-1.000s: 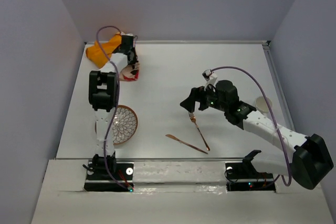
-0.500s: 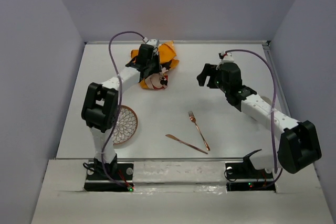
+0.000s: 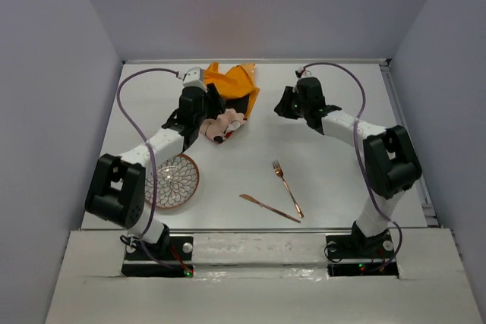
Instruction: Set the dinner table for one person
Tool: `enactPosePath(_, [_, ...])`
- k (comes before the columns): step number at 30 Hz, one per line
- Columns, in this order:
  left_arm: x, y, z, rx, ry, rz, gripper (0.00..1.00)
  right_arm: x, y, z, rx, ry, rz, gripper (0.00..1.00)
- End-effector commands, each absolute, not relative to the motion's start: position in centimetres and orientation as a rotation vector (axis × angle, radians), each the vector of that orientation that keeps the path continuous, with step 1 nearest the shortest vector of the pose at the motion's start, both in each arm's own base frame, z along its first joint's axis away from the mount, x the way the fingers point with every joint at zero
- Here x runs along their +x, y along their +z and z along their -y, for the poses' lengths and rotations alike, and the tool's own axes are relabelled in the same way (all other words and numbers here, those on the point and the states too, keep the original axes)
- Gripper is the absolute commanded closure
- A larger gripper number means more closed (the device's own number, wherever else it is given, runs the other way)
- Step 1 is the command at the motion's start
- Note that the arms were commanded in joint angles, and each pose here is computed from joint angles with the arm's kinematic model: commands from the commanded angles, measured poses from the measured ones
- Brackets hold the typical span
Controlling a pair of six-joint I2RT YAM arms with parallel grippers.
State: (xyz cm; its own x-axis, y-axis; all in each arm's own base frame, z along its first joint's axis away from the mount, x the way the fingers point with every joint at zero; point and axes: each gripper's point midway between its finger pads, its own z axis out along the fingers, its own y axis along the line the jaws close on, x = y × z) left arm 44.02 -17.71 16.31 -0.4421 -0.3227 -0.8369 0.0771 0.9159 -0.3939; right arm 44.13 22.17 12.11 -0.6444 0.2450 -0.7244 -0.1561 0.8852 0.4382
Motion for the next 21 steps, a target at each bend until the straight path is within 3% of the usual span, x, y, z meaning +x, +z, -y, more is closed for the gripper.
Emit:
enactPosePath(1, [40.7,16.1,15.4,-0.354,-0.479,-1.864,0.38,49.5,15.0,-24.8,0.14,0.715,-2.07,0.71])
enactPosePath(3, [38.6,14.5,14.0,-0.417,-0.465,-1.866,0.39,52.1,13.9,-25.4,0.184,0.699,-2.061,0.68])
enactPosePath(4, [38.0,14.2,13.5,-0.432,-0.458,-1.866,0.39,53.0,13.4,-25.6,0.194,0.692,-2.06,0.56])
enactPosePath(5, [37.5,13.8,13.1,-0.443,-0.452,-1.869,0.39,53.7,12.6,-25.8,0.206,0.683,-2.076,0.52])
enactPosePath(9, [35.7,12.4,12.3,-0.469,-0.454,-1.894,0.39,56.1,9.1,-27.3,0.219,0.664,-2.134,0.44])
enactPosePath(12, [35.3,11.1,12.2,-0.475,-0.457,-1.925,0.39,57.2,5.9,-28.5,0.19,0.644,-2.189,0.43])
enactPosePath(21, [35.9,10.1,11.8,-0.469,-0.486,-1.951,0.39,57.9,4.2,-30.9,0.134,0.555,-2.294,0.49])
